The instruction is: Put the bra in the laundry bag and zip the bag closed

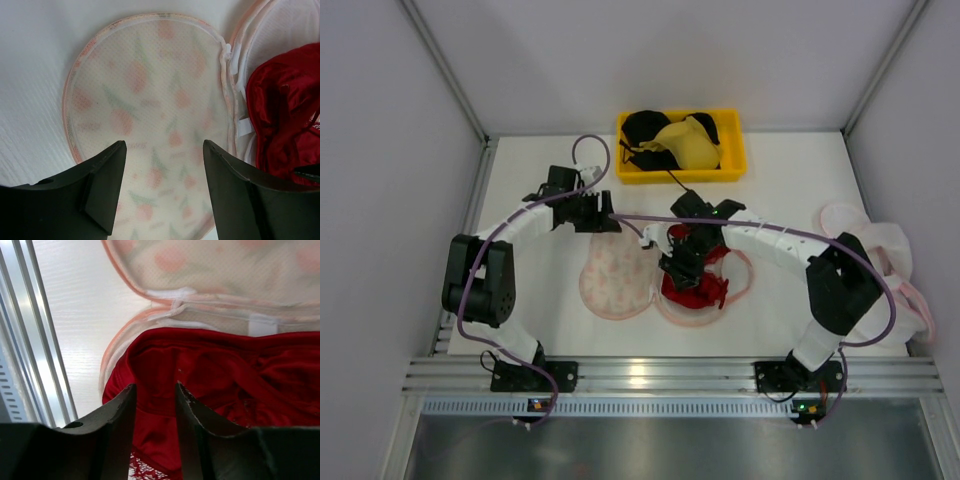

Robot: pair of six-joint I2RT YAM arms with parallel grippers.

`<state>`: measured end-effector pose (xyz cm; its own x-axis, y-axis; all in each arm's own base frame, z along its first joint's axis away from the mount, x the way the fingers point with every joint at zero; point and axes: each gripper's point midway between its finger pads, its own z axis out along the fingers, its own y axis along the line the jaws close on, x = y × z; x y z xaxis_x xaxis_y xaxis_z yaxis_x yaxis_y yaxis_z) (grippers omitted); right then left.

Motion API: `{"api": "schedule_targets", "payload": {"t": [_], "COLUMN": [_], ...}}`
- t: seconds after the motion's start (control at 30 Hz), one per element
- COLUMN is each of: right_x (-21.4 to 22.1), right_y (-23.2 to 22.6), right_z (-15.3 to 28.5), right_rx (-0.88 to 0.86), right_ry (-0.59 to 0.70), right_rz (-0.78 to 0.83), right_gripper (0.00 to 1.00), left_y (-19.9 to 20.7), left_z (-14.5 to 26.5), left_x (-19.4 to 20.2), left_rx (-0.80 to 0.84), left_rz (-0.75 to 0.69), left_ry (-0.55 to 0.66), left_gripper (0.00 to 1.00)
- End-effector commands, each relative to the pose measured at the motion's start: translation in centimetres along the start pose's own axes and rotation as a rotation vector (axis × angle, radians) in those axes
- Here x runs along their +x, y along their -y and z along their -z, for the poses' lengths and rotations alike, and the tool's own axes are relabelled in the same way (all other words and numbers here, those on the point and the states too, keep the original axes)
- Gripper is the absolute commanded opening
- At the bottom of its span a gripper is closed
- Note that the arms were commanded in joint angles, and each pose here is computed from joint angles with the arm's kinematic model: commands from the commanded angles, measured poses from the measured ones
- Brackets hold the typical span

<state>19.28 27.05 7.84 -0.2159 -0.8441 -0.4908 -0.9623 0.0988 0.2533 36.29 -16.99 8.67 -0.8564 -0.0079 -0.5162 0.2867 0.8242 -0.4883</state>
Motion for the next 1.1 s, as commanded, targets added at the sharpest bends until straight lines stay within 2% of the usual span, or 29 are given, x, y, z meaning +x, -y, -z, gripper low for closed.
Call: {"api": "schedule_targets", "payload": {"t": [0.0,0.2,0.3,0.37,0.47,0.63,0.7,0.77,0.87,1.07], "right_x": [-3.4,-5.2,-5.6,-6.0,-4.2,1.7,3.9,6.2,8.1,7.9], "right_y": [0.9,2.4,3.6,4.5,7.3,10.6,10.7,9.9,9.3,11.5], "right_z": [1.6,4.4,6.6,8.4,11.1,13.5,13.3,12.6,11.6,10.2], "right_rx": [0.055,0.154,0.205,0.246,0.309,0.382,0.379,0.372,0.388,0.411], "right_ry": [0.054,0.098,0.155,0.214,0.276,0.241,0.210,0.147,0.121,0.151], "right_rz": [0.054,0.031,-0.016,-0.054,-0.183,-0.394,-0.441,-0.433,-0.417,-0.427], "right_gripper": [0.38,0.56,0.57,0.57,0.54,0.49,0.48,0.45,0.44,0.43], "left_y": [-0.2,-1.3,-2.8,-3.6,-4.8,-6.8,-7.3,-7.4,-7.4,-7.3], "left_z": [0.1,0.7,1.6,2.0,2.7,2.8,2.9,2.8,2.6,2.1], "left_x": [-0.9,-0.9,-1.0,-0.7,-0.5,1.1,1.6,1.7,1.8,1.7], "left_rx": [-0.011,-0.026,-0.042,-0.054,-0.072,-0.138,-0.135,-0.122,-0.114,-0.100], "left_rz": [-0.010,0.011,0.031,0.031,0.010,-0.061,-0.032,-0.012,0.024,0.048], "left_ry": [0.019,0.009,0.009,-0.002,-0.012,-0.063,-0.074,-0.076,-0.079,-0.086], "left_gripper": [0.69,0.69,0.69,0.68,0.68,0.68,0.68,0.68,0.67,0.67]}}
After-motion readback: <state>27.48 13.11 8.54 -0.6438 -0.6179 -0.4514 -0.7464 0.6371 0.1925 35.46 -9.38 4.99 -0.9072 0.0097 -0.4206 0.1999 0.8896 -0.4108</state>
